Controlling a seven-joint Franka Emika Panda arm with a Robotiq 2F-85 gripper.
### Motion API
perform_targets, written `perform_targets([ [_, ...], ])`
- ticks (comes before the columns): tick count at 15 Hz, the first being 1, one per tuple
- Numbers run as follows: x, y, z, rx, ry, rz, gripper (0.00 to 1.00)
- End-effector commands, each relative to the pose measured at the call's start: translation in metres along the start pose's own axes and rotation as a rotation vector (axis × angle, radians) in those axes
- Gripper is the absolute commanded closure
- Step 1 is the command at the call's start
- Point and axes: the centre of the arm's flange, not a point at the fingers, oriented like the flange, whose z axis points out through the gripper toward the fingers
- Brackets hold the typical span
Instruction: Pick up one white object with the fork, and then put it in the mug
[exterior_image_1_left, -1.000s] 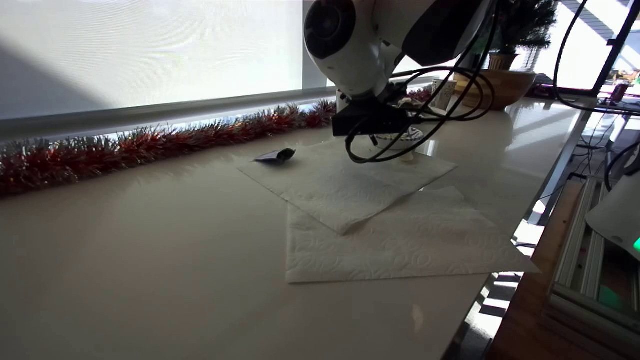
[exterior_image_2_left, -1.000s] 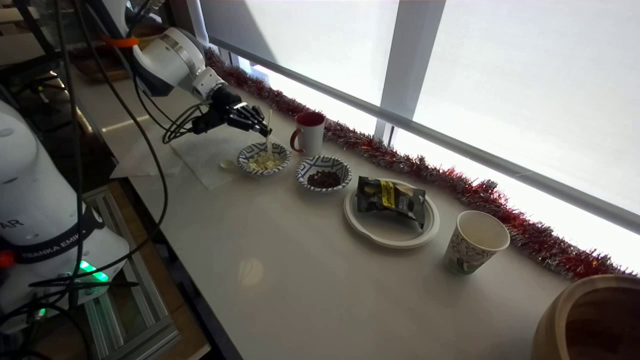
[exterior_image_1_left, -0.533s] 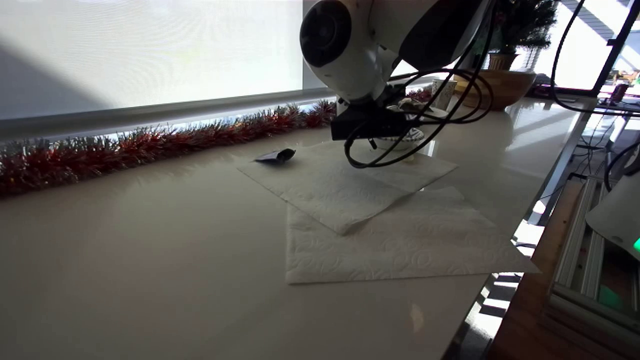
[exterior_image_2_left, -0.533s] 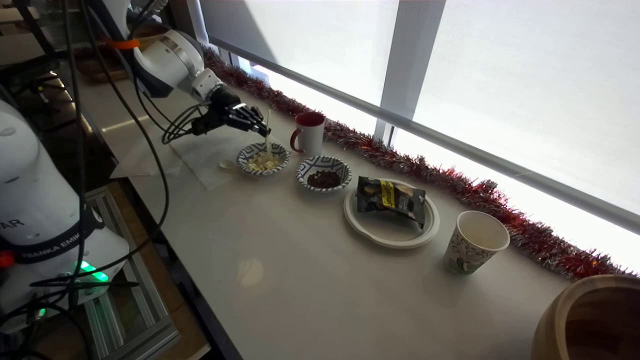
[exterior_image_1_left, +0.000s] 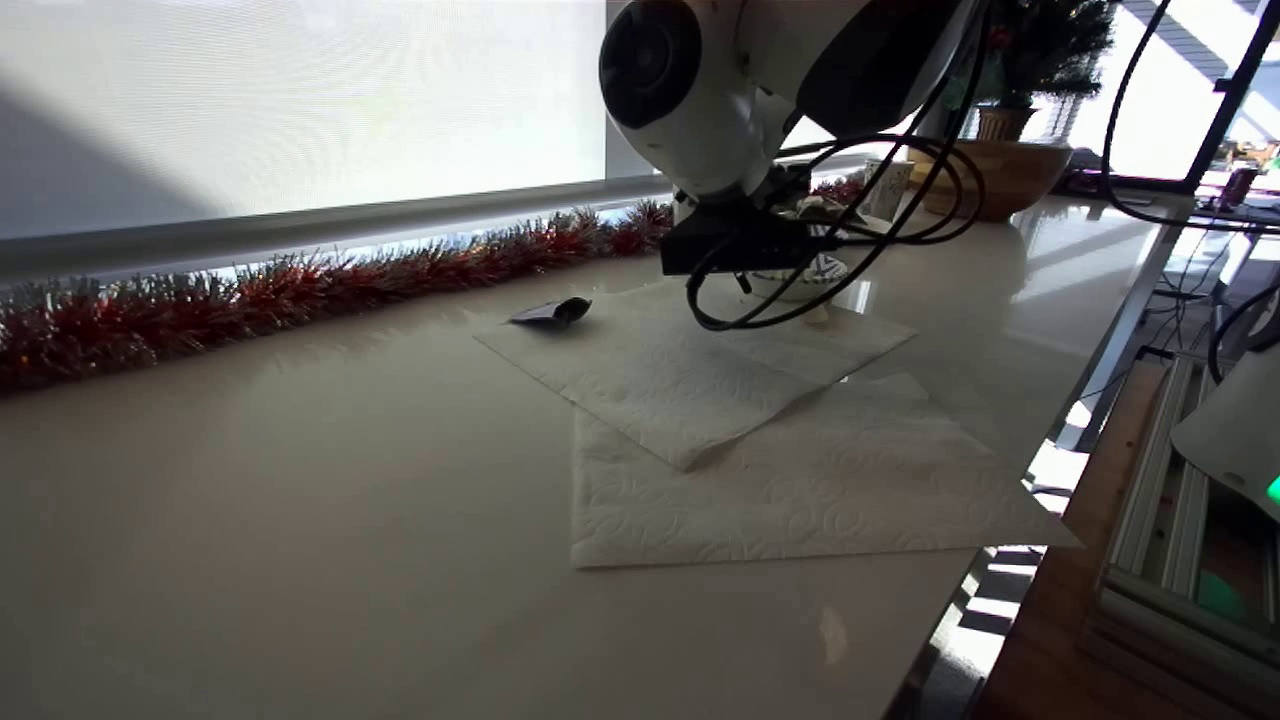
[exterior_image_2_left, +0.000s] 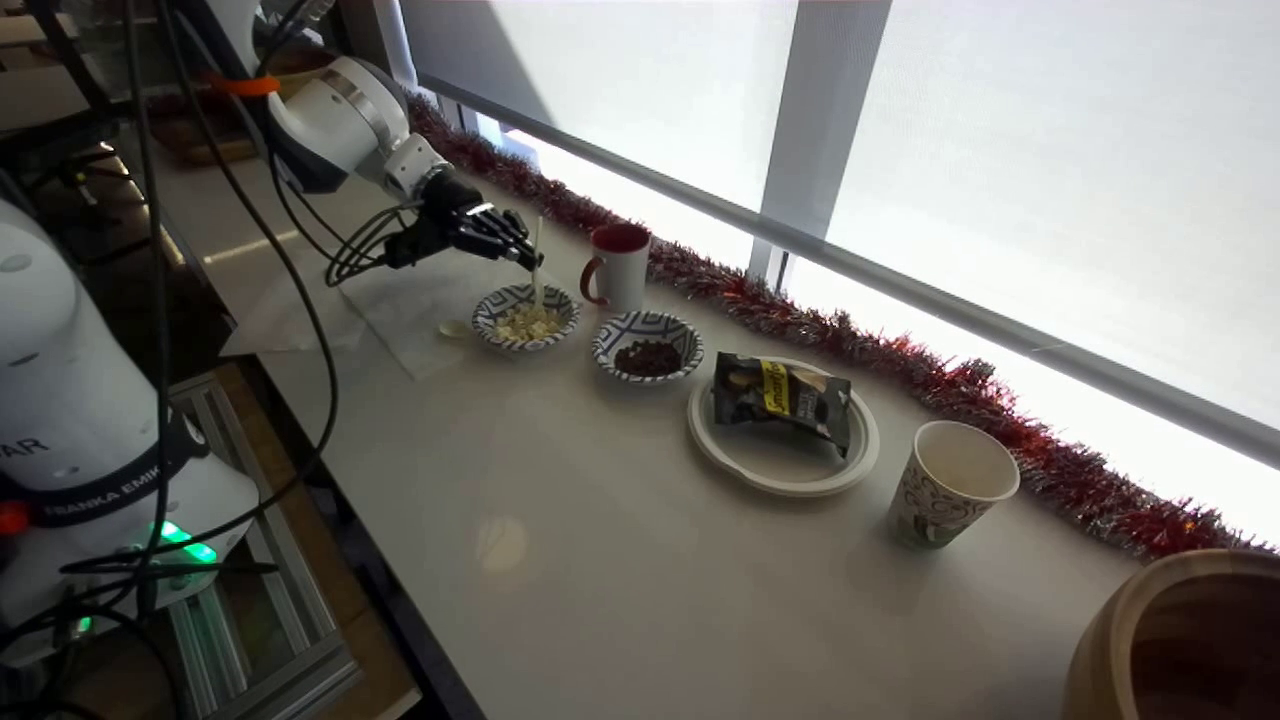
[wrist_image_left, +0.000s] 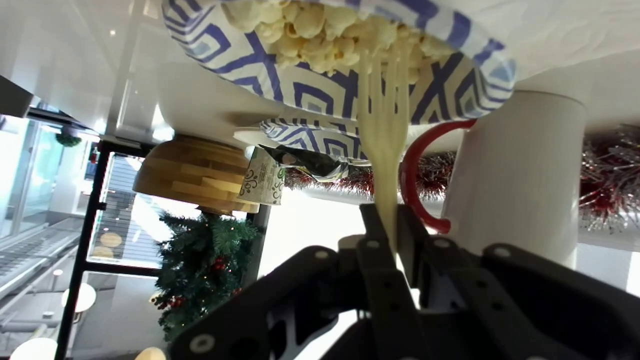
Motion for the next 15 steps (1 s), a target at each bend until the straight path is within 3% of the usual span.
perform_targets([
  [1,0.029,0.012,-0.004,0.012,-0.008,0.063,0.97],
  [6,0.058,0.018,-0.007,0.042,-0.071,0.124,0.97],
  [15,0.155,0.044,0.018,0.081,-0.31,0.498,0.97],
])
